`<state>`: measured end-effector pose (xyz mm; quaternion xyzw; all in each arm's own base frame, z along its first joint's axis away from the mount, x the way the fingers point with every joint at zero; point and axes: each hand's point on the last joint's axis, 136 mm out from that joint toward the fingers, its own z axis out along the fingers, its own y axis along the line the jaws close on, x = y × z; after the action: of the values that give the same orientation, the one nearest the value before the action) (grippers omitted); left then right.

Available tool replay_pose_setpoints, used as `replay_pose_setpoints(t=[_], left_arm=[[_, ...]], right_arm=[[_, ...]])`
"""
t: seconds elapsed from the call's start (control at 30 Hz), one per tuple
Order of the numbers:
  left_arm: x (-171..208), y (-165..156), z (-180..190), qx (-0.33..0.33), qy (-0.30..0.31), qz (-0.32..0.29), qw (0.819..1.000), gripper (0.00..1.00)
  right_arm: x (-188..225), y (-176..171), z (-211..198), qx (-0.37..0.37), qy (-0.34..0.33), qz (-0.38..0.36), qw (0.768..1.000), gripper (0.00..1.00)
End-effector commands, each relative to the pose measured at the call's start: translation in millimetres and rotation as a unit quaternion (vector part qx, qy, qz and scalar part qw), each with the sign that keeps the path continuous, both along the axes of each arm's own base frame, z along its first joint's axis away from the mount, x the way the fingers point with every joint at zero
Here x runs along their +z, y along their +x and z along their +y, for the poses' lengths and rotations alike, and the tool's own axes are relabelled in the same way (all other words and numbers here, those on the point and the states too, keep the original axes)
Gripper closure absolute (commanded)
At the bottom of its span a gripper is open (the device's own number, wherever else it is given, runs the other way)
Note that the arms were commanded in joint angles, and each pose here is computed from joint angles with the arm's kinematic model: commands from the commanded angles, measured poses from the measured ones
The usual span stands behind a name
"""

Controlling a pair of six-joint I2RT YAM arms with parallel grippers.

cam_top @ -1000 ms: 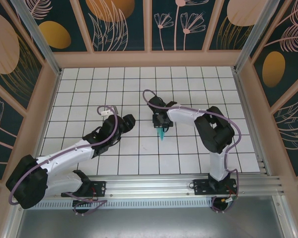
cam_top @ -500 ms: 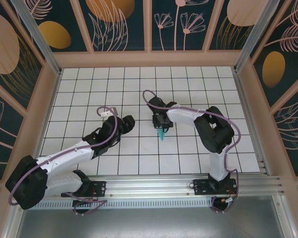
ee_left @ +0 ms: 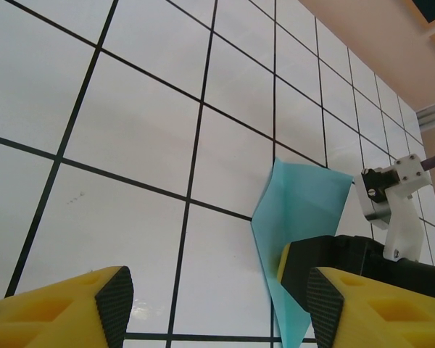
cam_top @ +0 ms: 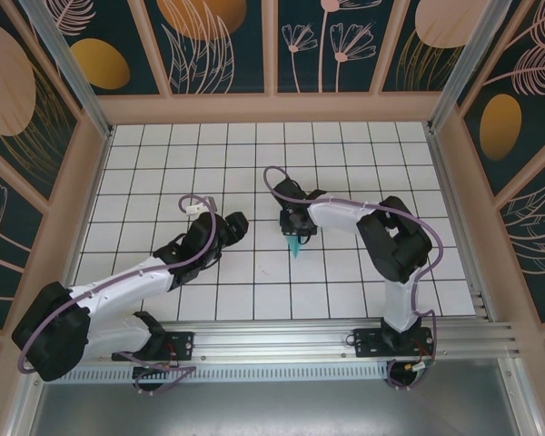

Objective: Fold a paper plane with a square sheet of paper (pick it up from the middle)
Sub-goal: Move the paper plane to the center of the table.

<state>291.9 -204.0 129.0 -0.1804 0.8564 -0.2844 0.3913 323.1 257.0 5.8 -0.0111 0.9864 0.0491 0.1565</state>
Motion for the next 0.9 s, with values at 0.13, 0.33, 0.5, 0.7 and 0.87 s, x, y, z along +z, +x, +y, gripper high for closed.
replay_pose_setpoints(t=[0.13,0.33,0.5,0.7,0.87], left_arm=[[9.5,7.8,-5.0,0.004,-0.014,-0.007,1.000,0.33],[9.5,6.2,-1.7,0.008,-0.012,-0.008,1.000,0.33],[8.4,6.9,0.2,0.012,-0.004,-0.004,1.000,0.32],[7.8,7.8,-3.1,0.006,-0.002,-0.002,1.000,0.33],[6.8,7.2,-3.3,0.005,-0.002,0.000,1.000,0.32]], right_arm=[[-44.5,-27.4,-19.1,0.040,-0.101,0.070,0.992,0.76],[-39.4,-20.9,-22.8,0.056,-0.127,0.059,0.989,0.80],[-56.7,-33.4,-25.9,0.062,-0.151,0.074,0.984,0.85],[-60.1,-36.5,-23.0,0.062,-0.166,0.071,0.982,0.87],[-43.0,-25.2,-14.6,0.062,-0.154,0.053,0.985,0.81]])
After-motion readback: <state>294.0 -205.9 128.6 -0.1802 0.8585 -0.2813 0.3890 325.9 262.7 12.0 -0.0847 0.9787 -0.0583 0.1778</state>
